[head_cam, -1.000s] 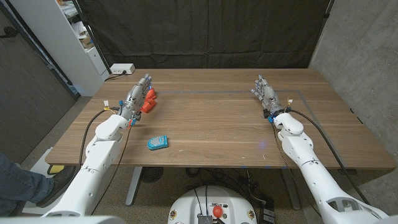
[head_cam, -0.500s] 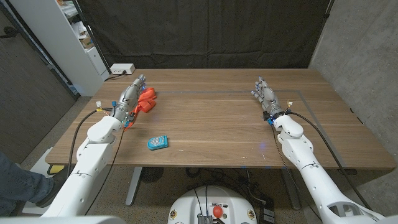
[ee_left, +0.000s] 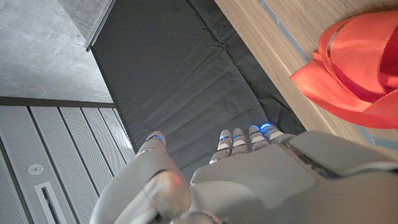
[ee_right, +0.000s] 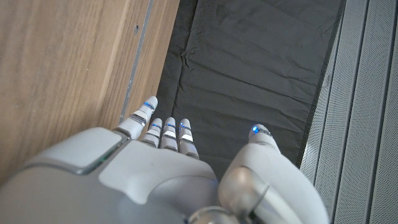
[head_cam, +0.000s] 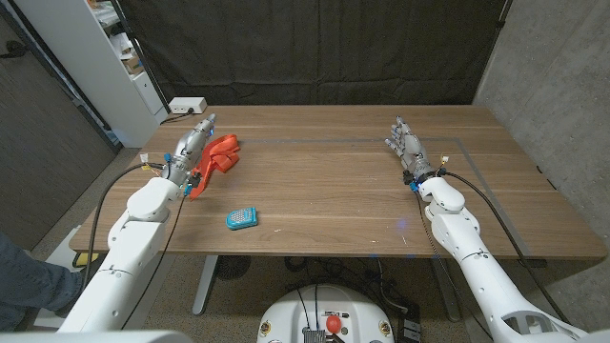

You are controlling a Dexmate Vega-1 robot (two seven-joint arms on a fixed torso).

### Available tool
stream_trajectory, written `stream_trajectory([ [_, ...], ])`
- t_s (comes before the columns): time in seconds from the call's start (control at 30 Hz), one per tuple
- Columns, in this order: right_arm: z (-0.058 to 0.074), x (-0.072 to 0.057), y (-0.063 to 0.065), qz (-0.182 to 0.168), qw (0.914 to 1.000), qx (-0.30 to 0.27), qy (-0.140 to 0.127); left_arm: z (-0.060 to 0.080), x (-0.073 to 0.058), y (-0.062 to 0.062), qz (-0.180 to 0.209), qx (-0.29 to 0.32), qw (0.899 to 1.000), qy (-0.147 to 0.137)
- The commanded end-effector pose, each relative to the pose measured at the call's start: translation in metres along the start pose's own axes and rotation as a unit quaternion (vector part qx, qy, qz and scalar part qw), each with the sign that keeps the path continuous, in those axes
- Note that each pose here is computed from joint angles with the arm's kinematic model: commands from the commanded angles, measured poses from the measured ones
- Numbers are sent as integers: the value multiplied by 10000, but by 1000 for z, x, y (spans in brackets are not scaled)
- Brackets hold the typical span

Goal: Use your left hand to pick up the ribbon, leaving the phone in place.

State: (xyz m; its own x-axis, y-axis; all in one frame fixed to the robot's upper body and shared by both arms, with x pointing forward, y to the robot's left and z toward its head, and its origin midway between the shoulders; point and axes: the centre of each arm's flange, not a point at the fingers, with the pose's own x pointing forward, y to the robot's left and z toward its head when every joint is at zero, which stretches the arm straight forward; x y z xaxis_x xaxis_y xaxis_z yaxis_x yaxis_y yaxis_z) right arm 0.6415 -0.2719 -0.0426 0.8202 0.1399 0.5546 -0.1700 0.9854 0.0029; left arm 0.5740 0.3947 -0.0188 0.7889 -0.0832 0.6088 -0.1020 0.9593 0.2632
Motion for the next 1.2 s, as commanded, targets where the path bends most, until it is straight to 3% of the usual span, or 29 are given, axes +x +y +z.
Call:
stream_trajectory([
  [0.03, 2, 0, -1, 1, 10000, -21, -14, 7, -11, 11, 261, 550, 9981, -86],
  [0.57, 1, 3, 1, 51, 10000, -25, -18, 14, -23, 19, 682, 1168, 9906, -206],
  [1.2, -1, 9, 6, 69, 9999, 44, -59, 28, -24, 26, 990, 2306, 9678, -222],
])
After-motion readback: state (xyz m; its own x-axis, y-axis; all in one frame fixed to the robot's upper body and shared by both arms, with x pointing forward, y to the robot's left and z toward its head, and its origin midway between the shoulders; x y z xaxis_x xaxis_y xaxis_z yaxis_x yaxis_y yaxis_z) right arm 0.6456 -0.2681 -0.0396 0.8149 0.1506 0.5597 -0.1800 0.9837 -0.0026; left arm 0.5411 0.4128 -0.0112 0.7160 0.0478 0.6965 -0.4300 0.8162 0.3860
